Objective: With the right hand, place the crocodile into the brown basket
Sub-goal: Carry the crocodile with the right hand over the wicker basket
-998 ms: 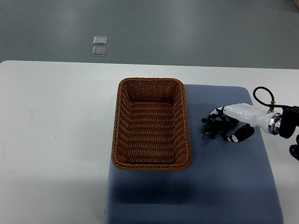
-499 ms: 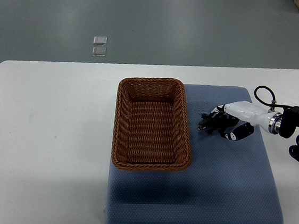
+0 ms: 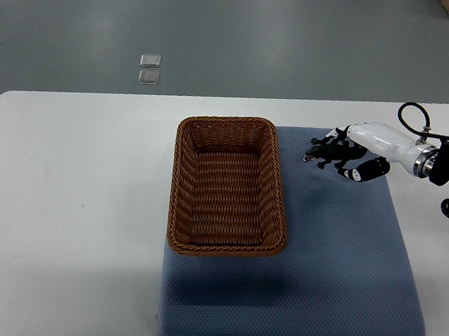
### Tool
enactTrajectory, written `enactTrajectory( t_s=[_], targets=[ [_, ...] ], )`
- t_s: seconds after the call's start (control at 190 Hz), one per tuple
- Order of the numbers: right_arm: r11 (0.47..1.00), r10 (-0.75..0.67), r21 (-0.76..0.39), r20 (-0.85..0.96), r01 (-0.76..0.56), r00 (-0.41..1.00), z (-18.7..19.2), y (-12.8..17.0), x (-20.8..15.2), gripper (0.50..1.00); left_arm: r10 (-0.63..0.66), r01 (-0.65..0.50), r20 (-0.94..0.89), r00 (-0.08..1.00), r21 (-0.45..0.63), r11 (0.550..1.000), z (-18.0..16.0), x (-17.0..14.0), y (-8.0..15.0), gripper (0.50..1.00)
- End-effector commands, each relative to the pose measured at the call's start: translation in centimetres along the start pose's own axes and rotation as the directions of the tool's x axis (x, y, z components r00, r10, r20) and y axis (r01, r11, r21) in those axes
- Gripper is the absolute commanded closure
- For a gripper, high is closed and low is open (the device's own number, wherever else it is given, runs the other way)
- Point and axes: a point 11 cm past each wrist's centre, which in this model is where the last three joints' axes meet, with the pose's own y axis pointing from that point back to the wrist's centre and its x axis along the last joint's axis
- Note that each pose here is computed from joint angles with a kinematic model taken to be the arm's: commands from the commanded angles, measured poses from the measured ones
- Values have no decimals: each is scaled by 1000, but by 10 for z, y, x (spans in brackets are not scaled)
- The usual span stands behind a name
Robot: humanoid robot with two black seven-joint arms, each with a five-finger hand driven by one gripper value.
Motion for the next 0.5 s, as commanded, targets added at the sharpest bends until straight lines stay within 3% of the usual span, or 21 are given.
enactTrajectory(
  t_s=[0.0, 0.184, 0.494],
  targets=[
    [998, 58, 15, 11, -59, 998, -5, -4, 26, 948, 0, 0, 1, 1000, 0, 1000, 0, 0, 0, 500],
    [990, 102, 102, -6, -101, 995, -36, -15, 51, 942, 0, 0, 0, 1000, -1, 1000, 1, 0, 0, 500],
    [939, 68, 334, 50, -81, 996, -128, -48, 29, 926, 0, 0, 0, 1000, 0, 1000, 0, 0, 0, 500]
  ],
)
